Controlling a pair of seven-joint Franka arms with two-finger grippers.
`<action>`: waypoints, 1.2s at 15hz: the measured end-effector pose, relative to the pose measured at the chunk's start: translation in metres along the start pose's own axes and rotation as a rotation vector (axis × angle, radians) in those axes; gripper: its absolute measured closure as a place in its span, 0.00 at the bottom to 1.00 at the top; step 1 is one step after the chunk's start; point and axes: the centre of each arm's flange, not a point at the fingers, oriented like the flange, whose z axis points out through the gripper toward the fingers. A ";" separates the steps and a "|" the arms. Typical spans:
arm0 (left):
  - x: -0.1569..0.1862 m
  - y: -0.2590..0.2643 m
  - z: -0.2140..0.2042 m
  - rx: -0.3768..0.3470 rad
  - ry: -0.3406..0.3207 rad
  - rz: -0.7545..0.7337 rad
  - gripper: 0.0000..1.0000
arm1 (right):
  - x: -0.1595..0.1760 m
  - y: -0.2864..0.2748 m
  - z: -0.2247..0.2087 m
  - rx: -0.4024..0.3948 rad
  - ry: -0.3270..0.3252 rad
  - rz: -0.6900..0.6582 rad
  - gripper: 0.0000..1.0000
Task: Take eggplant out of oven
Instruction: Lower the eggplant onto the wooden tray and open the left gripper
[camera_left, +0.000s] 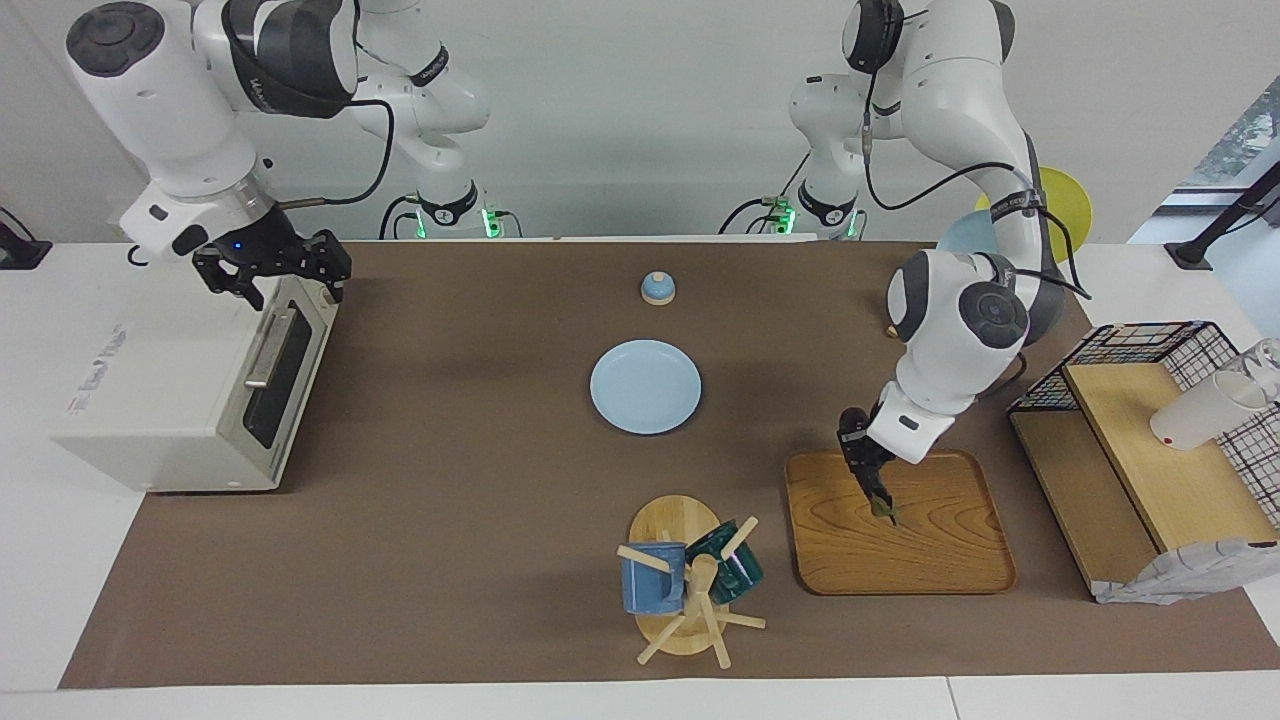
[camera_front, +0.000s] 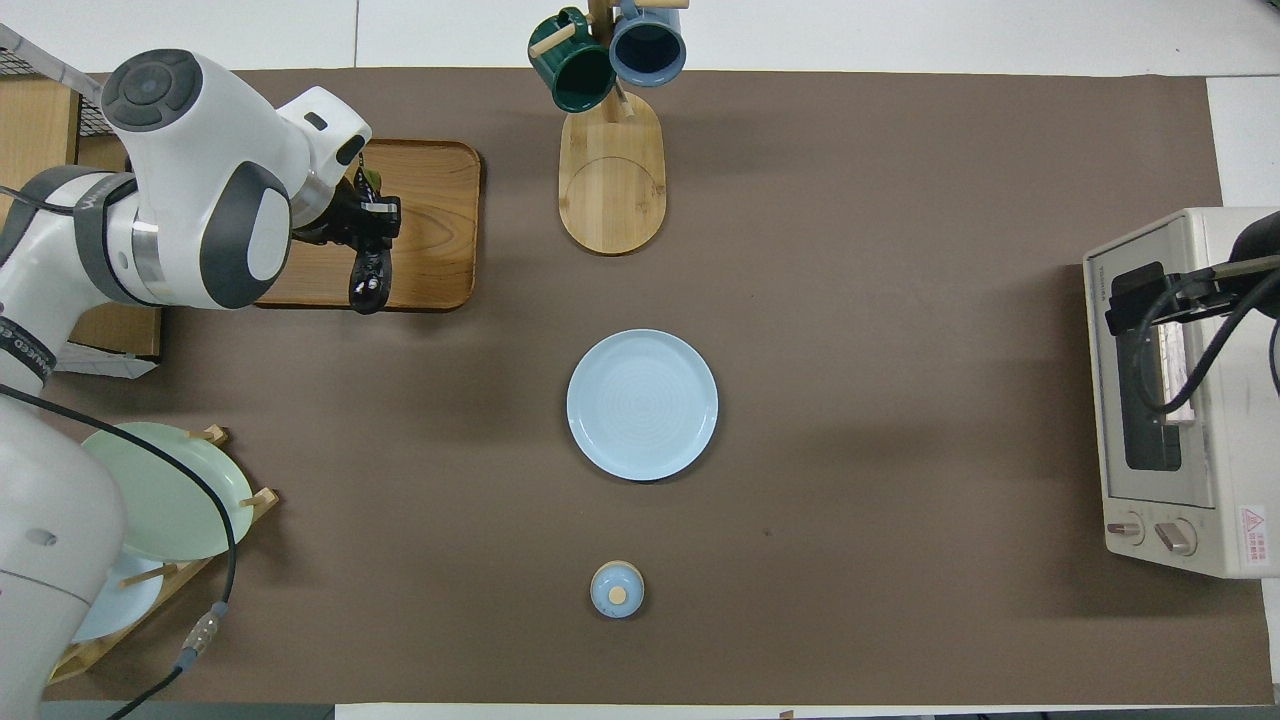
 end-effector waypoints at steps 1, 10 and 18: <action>0.008 -0.007 0.008 0.000 0.010 0.016 0.68 | -0.001 0.000 -0.002 0.002 0.002 0.000 0.00; 0.025 -0.025 0.029 -0.002 0.079 0.059 0.68 | -0.002 0.001 -0.001 0.005 -0.002 0.007 0.00; 0.026 -0.028 0.019 -0.001 0.085 0.075 0.09 | -0.002 0.001 0.000 0.005 -0.004 0.007 0.00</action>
